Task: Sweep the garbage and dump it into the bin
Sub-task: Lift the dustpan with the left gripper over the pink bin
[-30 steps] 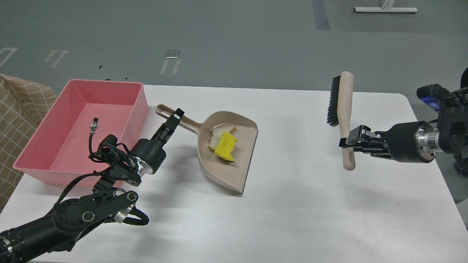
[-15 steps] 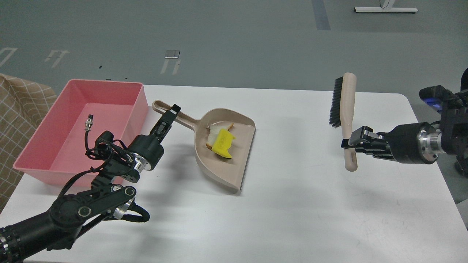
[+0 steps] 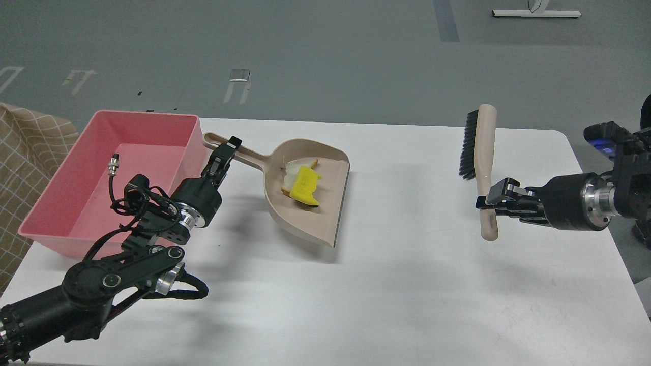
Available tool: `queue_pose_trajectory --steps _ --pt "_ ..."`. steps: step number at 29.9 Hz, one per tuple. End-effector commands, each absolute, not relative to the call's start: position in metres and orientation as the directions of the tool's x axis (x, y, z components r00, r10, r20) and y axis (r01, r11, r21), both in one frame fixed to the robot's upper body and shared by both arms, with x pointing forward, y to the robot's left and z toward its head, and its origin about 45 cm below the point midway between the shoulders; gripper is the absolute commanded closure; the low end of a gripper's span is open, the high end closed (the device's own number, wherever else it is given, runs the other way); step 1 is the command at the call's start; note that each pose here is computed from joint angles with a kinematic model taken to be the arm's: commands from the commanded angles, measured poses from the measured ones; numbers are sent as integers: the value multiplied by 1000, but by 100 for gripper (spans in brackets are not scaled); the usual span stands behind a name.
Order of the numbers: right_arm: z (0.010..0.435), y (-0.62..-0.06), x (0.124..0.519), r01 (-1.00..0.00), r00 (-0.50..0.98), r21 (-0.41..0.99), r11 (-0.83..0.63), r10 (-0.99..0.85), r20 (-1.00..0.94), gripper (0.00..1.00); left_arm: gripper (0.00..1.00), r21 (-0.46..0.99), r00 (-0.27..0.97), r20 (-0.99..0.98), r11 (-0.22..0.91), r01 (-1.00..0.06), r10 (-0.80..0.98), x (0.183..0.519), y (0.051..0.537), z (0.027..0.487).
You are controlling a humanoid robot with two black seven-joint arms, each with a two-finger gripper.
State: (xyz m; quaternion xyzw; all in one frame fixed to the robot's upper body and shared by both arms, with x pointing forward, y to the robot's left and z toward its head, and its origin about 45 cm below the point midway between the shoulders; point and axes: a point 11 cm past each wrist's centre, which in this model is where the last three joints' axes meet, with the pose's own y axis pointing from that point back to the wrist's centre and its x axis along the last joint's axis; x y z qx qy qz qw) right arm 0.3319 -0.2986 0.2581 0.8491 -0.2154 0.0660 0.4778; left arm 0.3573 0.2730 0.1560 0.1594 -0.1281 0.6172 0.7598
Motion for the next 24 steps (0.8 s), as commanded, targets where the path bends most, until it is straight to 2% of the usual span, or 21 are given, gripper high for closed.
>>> queue_pose_trajectory --steps 1,12,24 --pt "257 -300 330 -426 899 785 -449 -305 314 100 100 62 190 382 180 -982 904 363 278 170" --pt "255 -301 329 -422 901 788 -448 -306 309 100 100 30 129 340 126 -992 932 378 304 209" --pt "251 -298 328 -414 905 790 -452 -302 301 100 100 -33 -26 399 -14 -999 916 386 382 267"
